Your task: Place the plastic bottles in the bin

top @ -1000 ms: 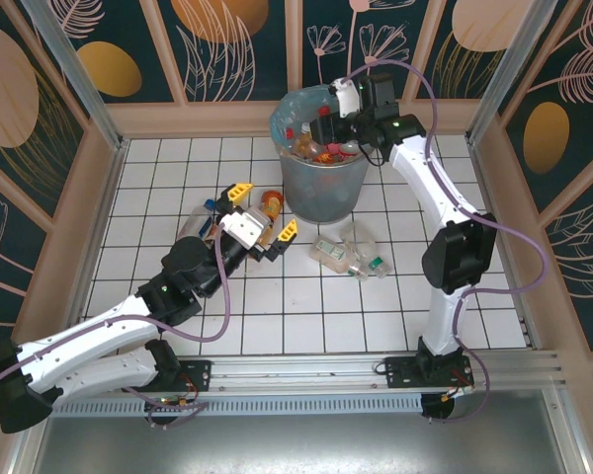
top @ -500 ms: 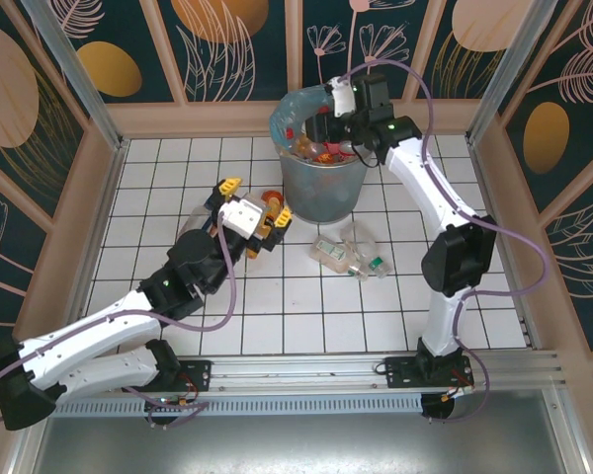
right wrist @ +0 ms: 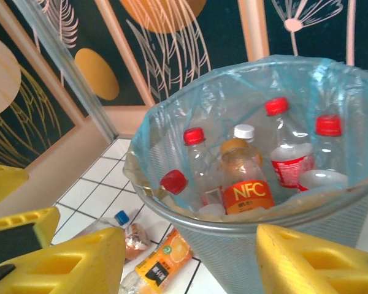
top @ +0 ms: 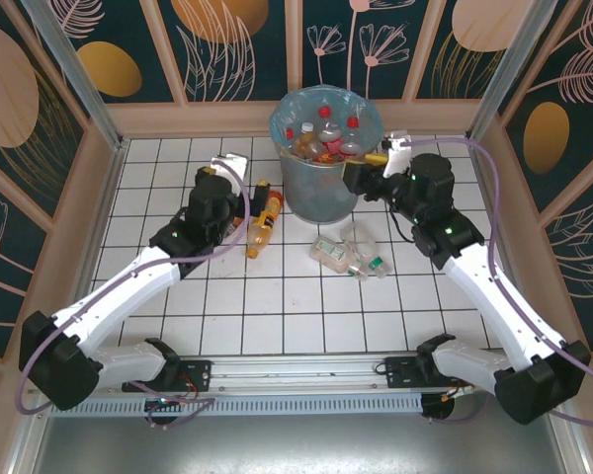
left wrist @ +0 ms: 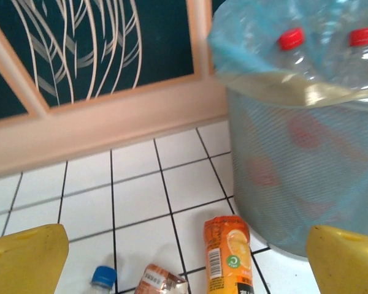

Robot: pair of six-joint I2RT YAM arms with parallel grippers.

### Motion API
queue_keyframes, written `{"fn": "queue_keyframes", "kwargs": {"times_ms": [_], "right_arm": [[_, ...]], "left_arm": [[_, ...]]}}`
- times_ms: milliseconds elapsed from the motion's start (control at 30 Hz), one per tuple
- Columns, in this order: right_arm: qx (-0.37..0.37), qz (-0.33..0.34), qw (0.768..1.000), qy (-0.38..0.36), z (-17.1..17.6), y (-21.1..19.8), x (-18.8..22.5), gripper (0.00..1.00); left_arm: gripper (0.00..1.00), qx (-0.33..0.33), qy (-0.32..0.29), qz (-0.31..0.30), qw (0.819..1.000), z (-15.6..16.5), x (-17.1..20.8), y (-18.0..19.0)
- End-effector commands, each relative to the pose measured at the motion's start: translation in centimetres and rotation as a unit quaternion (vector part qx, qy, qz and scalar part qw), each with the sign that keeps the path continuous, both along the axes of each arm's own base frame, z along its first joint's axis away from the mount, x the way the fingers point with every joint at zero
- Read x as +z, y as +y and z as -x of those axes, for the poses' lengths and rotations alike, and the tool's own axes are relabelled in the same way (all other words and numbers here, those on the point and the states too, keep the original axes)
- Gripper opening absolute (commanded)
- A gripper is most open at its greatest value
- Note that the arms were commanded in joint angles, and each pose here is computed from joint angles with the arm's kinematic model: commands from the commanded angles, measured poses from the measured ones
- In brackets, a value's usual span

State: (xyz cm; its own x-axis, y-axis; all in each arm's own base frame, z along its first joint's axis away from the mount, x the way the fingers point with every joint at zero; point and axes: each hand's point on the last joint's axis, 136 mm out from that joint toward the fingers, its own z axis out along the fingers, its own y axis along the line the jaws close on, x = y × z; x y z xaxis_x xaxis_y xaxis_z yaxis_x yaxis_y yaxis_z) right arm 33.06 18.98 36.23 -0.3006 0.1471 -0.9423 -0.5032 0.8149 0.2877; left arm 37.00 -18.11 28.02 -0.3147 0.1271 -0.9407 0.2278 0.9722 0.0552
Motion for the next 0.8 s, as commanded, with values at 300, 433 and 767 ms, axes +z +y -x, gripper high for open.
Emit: {"fn": "queue_keyframes", "kwargs": {"times_ms": [300, 433, 767], "right_arm": [[-0.026, -0.021, 0.998, -0.044, -0.3, -0.9, 2.2, 0.59], [-0.031, -0.014, 0.999, -0.042, -0.3, -1.1, 1.9, 0.6], [-0.072, 0.002, 0.996, -0.051, 0.0, -2.9, 1.5, 0.6]], "left_arm": [[0.99, -0.005, 0.224, 0.008, 0.975, -4.0, -14.5, -1.9], [0.98, -0.025, 0.249, 0.026, 0.968, -4.4, -16.1, -3.0], [0.94, -0.055, 0.317, 0.035, 0.946, -4.0, -21.3, -4.9]]}}
